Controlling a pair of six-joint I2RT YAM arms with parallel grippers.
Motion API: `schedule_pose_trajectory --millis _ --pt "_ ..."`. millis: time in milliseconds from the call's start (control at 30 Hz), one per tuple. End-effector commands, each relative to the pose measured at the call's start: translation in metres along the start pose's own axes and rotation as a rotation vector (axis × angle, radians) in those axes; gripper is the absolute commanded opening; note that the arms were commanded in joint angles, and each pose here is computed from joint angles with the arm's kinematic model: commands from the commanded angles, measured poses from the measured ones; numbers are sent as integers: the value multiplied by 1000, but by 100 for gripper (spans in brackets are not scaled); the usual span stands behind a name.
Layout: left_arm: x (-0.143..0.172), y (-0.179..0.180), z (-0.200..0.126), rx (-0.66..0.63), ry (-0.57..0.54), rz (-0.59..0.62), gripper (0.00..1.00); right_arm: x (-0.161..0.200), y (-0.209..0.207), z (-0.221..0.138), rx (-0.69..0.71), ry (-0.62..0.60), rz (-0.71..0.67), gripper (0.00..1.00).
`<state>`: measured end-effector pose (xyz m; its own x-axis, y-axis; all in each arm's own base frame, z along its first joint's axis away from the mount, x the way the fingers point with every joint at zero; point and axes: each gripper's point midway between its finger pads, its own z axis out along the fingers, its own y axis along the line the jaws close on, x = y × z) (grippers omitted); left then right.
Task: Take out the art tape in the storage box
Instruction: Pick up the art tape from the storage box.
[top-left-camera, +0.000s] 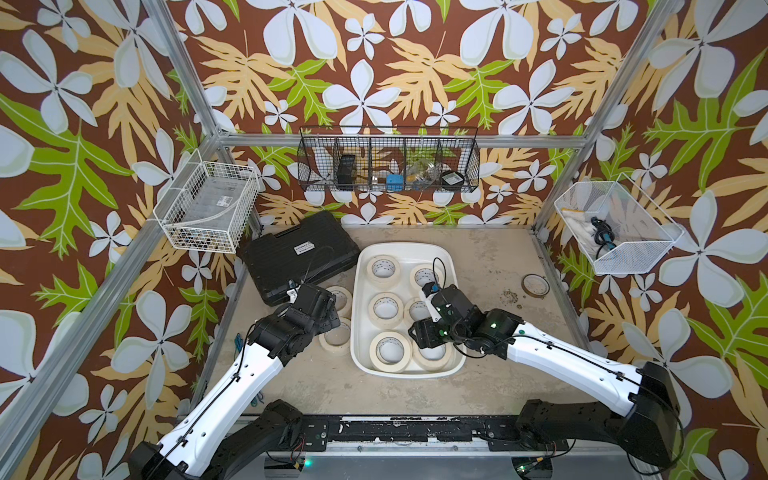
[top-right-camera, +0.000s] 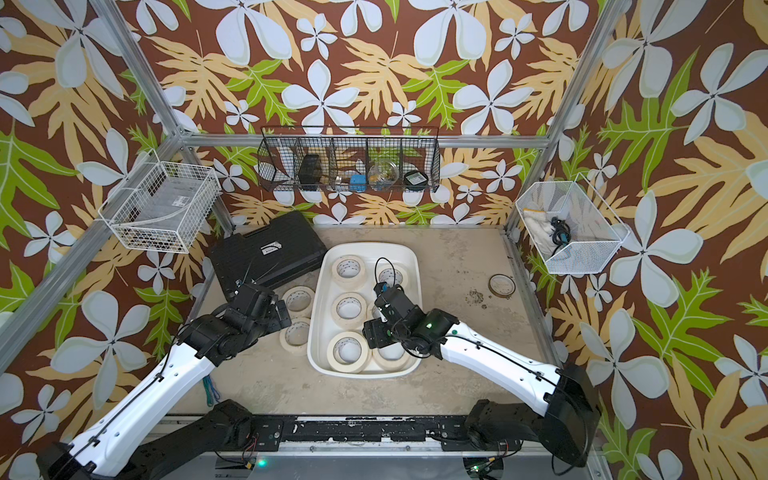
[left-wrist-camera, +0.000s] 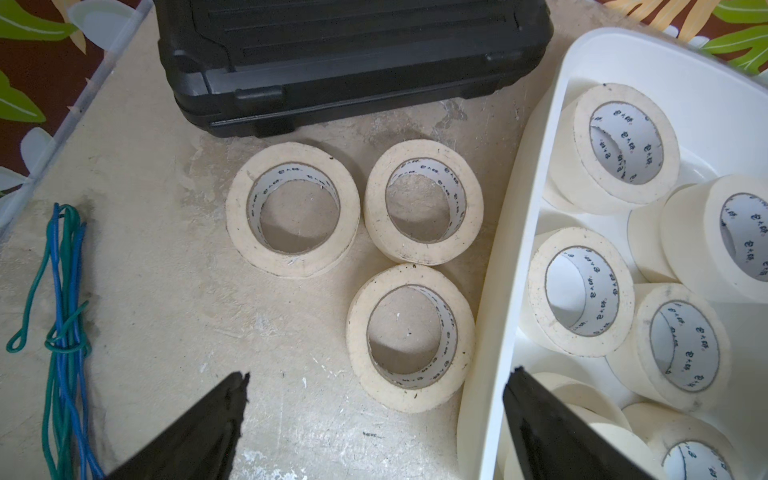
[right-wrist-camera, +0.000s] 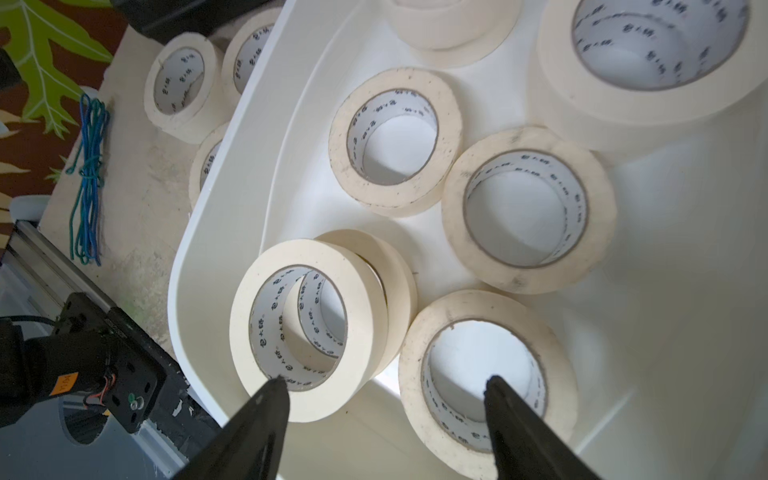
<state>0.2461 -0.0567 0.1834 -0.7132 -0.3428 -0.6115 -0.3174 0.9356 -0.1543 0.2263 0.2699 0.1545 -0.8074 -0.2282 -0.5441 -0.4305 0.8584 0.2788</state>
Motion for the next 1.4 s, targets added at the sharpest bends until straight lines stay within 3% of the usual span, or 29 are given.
schedule_pose_trajectory --millis 0,433,600,1000,1167,1367 --pt "2 -5 1 30 10 15 100 0 4 12 32 0 -5 77" --pt "9 -9 7 54 29 23 100 27 10 62 100 107 -80 72" --pt "16 -11 11 70 48 22 99 35 -1 75 160 143 -106 57" --pt "16 -18 6 128 44 -7 99 29 6 76 135 131 -118 20" --pt "10 -19 -3 149 26 -16 97 18 5 61 151 96 -128 12" --pt "5 -38 -24 302 10 -43 93 -3 3 33 174 18 -137 4"
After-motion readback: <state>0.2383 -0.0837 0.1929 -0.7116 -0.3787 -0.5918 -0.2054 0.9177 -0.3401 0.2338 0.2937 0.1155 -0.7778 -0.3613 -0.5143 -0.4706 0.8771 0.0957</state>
